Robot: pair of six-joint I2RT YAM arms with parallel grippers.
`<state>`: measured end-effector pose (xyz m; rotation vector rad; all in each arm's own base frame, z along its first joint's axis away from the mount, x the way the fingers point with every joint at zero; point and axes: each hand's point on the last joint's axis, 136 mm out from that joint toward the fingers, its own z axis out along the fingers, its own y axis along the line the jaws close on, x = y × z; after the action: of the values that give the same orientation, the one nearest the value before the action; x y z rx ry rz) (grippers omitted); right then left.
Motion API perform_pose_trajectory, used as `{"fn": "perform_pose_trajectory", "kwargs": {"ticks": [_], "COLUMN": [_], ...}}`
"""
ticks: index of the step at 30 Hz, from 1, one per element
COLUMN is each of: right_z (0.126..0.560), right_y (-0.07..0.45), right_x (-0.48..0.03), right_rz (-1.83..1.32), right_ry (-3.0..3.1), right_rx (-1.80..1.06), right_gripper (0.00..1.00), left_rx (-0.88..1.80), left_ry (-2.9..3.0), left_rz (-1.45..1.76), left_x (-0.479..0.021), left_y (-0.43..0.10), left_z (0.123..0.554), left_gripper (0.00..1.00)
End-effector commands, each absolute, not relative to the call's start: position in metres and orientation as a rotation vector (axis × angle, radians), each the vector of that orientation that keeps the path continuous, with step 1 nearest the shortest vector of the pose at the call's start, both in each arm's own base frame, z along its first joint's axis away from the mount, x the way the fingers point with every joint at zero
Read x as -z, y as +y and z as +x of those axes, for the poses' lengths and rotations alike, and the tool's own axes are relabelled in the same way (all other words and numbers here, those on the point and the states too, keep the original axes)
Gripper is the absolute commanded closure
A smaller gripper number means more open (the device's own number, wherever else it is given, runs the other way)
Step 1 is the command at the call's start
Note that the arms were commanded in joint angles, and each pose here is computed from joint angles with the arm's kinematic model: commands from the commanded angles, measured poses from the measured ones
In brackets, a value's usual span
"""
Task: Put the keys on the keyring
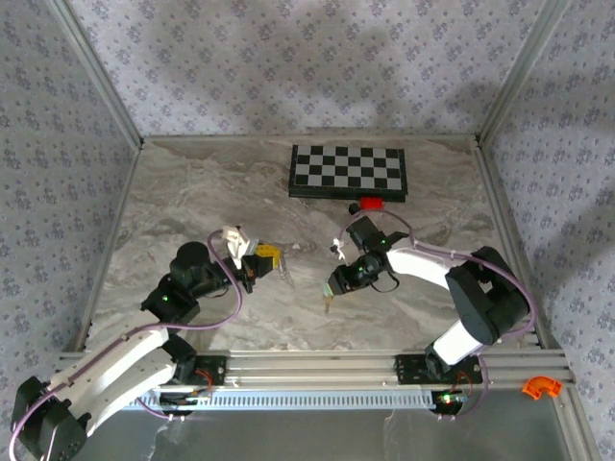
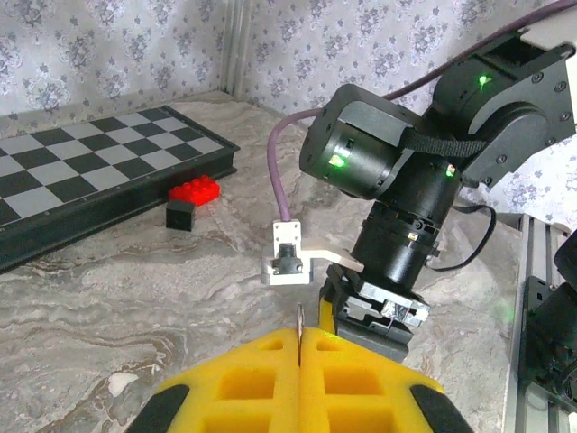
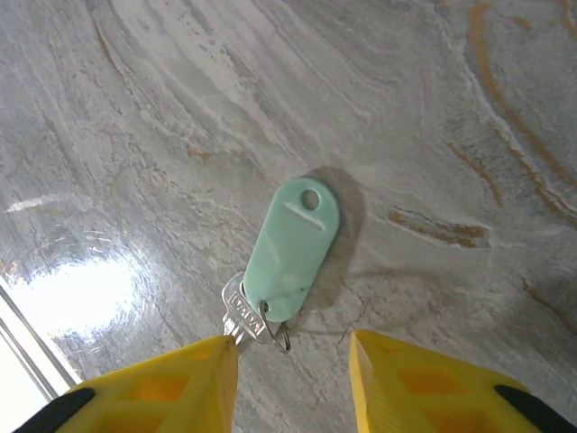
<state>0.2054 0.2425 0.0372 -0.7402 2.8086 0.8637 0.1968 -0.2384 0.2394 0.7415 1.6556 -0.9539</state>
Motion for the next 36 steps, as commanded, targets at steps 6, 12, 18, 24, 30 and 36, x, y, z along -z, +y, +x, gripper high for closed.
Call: {"fn": "perform_pose_trajectory", "kwargs": {"ticks": [6, 12, 18, 24, 30, 36], "right_z": [0.203, 0.201, 0.198, 0.197, 0.197, 0.196], "right_y": [0.251, 0.253, 0.255, 0.256, 0.256, 0.257], "right_x": [-0.039, -0.036, -0.032, -0.03, -0.029, -0.028], "right_rz": [-0.756, -0.775, -0.81, -0.831, -0.837, -0.845], "right_ry": [2.727, 2.743, 2.759, 2.768, 2.773, 2.773], "right_rx": [-0.976, -0.979, -0.954, -0.924, -0.917, -0.922], "right_gripper": [0.64, 0.67, 0.7, 0.71, 0.78, 0.81], "left_rx": [0.995, 0.997, 0.993, 0.993, 0.989, 0.99], "left_ry": [1.576, 1.57, 1.568, 1.565, 1.566, 1.565], "left_rz": [0.75, 0.748, 0.747, 0.748, 0.744, 0.744], "left_x": [-0.259, -0.261, -0.261, -0.262, -0.262, -0.263], "left_y": [-0.241, -0.241, -0.24, -0.239, -0.239, -0.238], "left_z": [0.193, 0.192, 0.192, 0.191, 0.192, 0.193], "left_gripper": [1.0, 1.0, 1.0, 1.0, 1.0, 1.0]}}
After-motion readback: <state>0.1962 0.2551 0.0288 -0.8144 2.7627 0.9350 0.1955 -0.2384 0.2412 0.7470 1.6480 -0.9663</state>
